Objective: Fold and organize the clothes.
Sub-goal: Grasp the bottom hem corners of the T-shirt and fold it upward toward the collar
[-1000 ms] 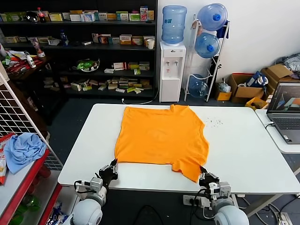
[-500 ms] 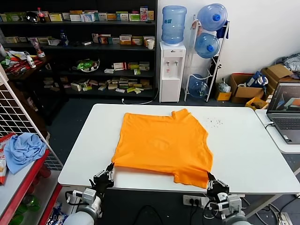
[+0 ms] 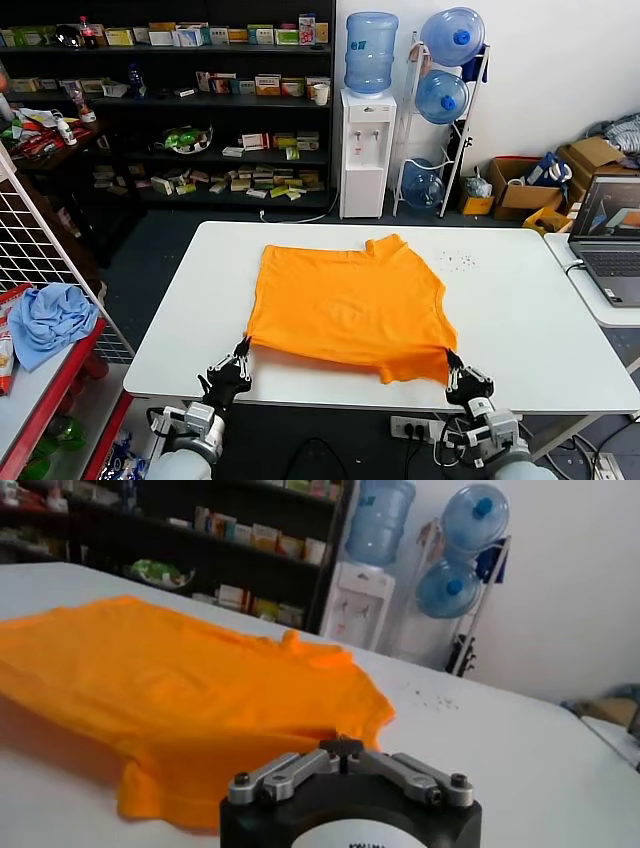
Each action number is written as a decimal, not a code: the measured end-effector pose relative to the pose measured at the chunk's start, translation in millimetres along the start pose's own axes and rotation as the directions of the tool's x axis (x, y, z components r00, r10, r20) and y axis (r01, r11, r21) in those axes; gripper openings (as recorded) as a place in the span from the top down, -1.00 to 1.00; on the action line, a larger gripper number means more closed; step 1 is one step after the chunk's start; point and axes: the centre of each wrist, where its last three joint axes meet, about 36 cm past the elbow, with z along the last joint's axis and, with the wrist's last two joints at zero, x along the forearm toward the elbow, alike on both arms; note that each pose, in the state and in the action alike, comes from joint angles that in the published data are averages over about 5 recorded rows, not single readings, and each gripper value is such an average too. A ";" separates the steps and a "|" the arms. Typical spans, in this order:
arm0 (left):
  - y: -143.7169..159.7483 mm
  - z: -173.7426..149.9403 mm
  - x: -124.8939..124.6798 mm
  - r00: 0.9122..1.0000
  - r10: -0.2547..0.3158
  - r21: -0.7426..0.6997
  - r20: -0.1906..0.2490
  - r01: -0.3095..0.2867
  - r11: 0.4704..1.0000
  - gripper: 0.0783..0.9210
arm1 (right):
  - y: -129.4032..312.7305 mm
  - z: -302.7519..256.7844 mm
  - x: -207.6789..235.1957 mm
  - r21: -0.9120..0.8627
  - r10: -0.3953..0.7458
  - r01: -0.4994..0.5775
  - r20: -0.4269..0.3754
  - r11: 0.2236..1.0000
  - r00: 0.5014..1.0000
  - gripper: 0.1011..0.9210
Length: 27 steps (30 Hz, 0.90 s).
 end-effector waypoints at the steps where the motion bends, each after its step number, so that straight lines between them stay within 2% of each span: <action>1: 1.2 0.9 -4.7 1.000 -0.004 -0.005 0.003 0.004 1.000 0.94 | -2.4 -0.1 -6.1 0.002 0.002 -0.002 0.006 1.000 1.000 0.94; 9: 9.5 6.1 -43.0 0.999 -0.030 -0.044 0.019 0.031 0.999 0.94 | -17.4 -2.1 -54.5 0.004 0.019 -0.019 0.018 1.000 1.000 0.94; 19: 14.9 8.3 -79.2 0.999 -0.027 -0.081 0.021 0.029 0.996 0.94 | -21.6 -6.0 -98.3 -0.023 0.017 -0.017 -0.014 1.000 1.000 0.93; 23: 14.3 11.8 -84.9 1.000 -0.020 -0.083 0.004 0.020 0.996 0.85 | -20.3 -7.9 -109.6 -0.036 0.011 -0.012 -0.028 0.999 1.000 0.76; 27: 15.3 12.9 -87.2 1.000 -0.019 -0.077 -0.003 0.019 0.997 0.58 | -21.7 -8.8 -113.8 -0.044 0.009 -0.011 -0.043 0.999 0.999 0.46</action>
